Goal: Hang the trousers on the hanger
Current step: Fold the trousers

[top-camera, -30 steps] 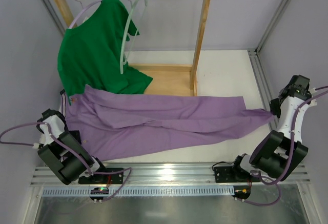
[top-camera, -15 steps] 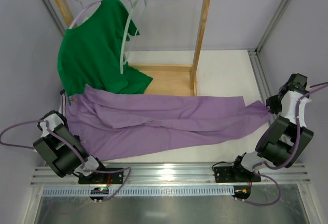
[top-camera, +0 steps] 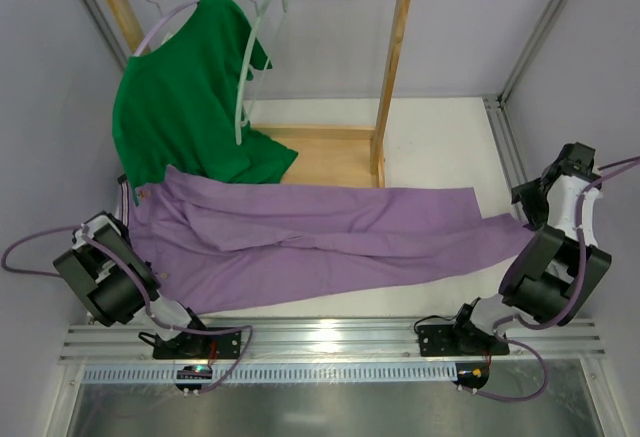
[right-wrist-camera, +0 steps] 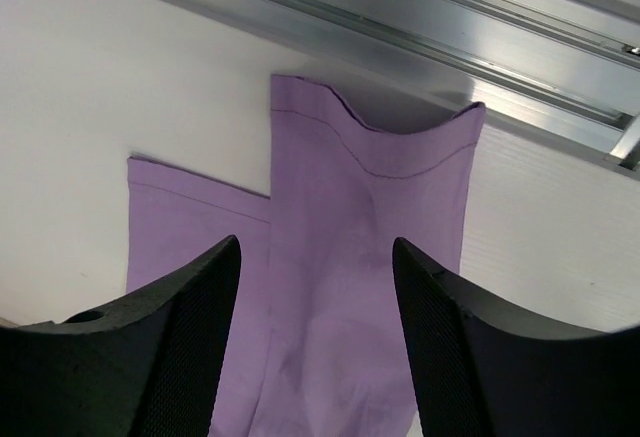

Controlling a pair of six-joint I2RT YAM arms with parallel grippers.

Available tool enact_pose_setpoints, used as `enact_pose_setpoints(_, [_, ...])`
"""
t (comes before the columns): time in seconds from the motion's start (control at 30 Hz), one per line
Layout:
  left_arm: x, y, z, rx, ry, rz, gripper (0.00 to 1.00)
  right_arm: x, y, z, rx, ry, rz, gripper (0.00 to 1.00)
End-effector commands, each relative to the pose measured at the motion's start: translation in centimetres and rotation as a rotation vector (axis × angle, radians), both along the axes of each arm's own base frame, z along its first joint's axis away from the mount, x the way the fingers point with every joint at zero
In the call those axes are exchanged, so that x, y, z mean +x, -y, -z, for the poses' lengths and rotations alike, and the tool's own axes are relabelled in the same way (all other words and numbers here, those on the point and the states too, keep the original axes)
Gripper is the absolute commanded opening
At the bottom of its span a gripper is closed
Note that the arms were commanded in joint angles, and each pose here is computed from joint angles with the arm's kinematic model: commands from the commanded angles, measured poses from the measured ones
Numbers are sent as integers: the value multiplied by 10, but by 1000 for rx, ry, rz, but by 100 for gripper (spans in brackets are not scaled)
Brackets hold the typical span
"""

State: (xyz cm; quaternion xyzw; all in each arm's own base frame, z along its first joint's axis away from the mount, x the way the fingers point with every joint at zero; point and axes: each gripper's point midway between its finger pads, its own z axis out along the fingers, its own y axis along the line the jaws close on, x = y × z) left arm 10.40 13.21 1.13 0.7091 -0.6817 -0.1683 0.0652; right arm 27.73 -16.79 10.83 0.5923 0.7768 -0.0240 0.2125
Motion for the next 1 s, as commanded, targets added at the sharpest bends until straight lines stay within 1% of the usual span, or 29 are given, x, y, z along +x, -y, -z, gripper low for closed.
enact_pose_setpoints(0.0, [59,-42,15,115,204,35,0,-21,4,-14,-77,-29,33,66])
enact_pose_setpoints(0.1, [74,-49,16,96,234,52,0,-32,1,-25,-114,1,54,66])
enact_pose_setpoints(0.17, [81,-52,15,79,243,66,0,-36,-4,-33,-128,57,68,65])
enact_pose_setpoints(0.23, [95,-61,10,77,259,79,0,-40,-14,-22,-98,73,66,60])
enact_pose_setpoints(0.27, [99,-66,7,81,265,94,0,-43,-17,-17,-90,66,76,58])
enact_pose_setpoints(0.3, [101,-67,10,64,251,99,0,-48,-20,-2,-76,46,81,54])
enact_pose_setpoints(0.33, [109,-75,4,77,259,103,0,-50,-22,6,-61,35,79,53])
enact_pose_setpoints(0.37, [109,-72,6,53,243,106,0,-52,-24,19,-37,0,83,52])
enact_pose_setpoints(0.5, [121,-62,20,-18,282,82,1,-51,-28,57,17,-61,71,50])
enact_pose_setpoints(0.57, [124,-62,18,-12,298,88,1,-55,-21,62,0,-102,76,51])
enact_pose_setpoints(0.7, [126,-62,3,20,319,101,2,-56,-16,53,-24,-115,71,54])
enact_pose_setpoints(0.73, [125,-62,0,24,323,94,4,-58,-16,51,-25,-127,81,55])
enact_pose_setpoints(0.77, [126,-62,-7,38,337,91,9,-62,-15,48,-34,-147,94,55])
enact_pose_setpoints(0.8, [126,-61,-10,39,342,92,12,-73,-12,43,-52,-198,120,56])
enact_pose_setpoints(0.87, [123,-57,-16,39,343,83,19,-82,-8,39,-65,-225,162,57])
enact_pose_setpoints(0.9, [121,-54,-20,45,356,81,30,-91,-6,40,-61,-245,189,57])
enact_pose_setpoints(0.93, [120,-54,-23,52,366,75,35,-95,-5,38,-58,-239,205,57])
enact_pose_setpoints(0.97, [118,-52,-24,53,365,67,43,-100,-3,39,-51,-235,225,57])
